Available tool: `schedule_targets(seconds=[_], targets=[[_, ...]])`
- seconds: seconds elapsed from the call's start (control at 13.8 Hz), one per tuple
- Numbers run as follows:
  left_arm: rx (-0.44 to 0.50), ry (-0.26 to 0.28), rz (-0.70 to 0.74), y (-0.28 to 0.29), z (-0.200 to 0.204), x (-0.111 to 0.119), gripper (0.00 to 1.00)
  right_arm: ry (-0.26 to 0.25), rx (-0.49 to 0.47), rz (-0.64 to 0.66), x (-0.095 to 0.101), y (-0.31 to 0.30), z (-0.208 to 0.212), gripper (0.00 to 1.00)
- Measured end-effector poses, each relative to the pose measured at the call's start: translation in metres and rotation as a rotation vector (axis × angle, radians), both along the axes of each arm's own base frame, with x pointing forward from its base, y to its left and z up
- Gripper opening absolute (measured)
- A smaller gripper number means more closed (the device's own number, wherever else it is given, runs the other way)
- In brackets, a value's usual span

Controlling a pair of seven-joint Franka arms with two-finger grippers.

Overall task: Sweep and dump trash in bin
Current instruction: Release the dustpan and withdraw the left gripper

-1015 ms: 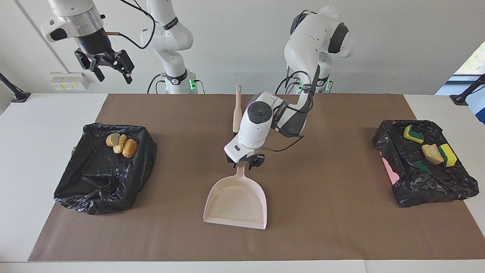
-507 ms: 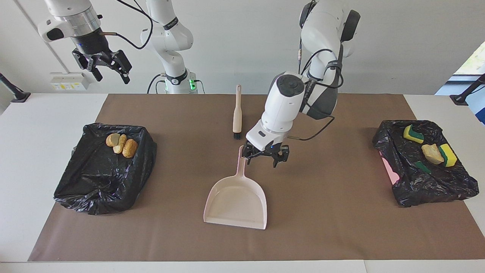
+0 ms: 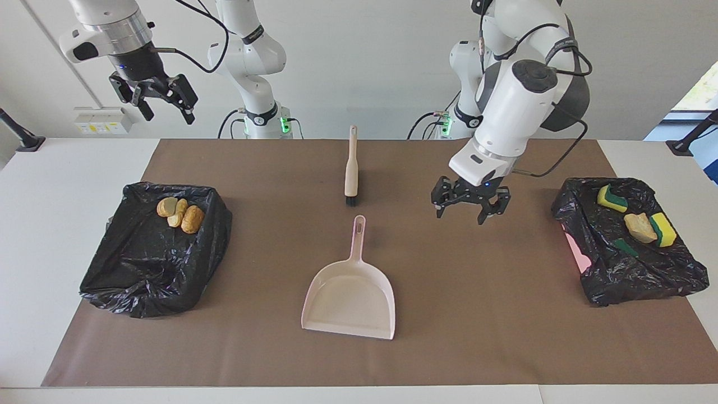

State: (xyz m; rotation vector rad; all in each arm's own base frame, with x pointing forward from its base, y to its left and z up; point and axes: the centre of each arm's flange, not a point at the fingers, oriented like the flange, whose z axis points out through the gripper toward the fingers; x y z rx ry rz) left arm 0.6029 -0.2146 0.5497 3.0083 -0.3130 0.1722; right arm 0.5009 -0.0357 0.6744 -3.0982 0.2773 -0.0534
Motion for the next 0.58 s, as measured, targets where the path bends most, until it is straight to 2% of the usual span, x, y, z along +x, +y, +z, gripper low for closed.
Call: schedule_targets(seconds=[0.36,0.58], targets=[[0.016,0.031,-0.028,0.088,0.067,-0.035,1.0,0.0,0.001,0.014,0.001,0.006,0.0,1.0],[0.087,0.04,-0.05,0.119,0.102,-0.061,1.0,0.0,0.001,0.023,0.001,0.01,0.0,1.0]])
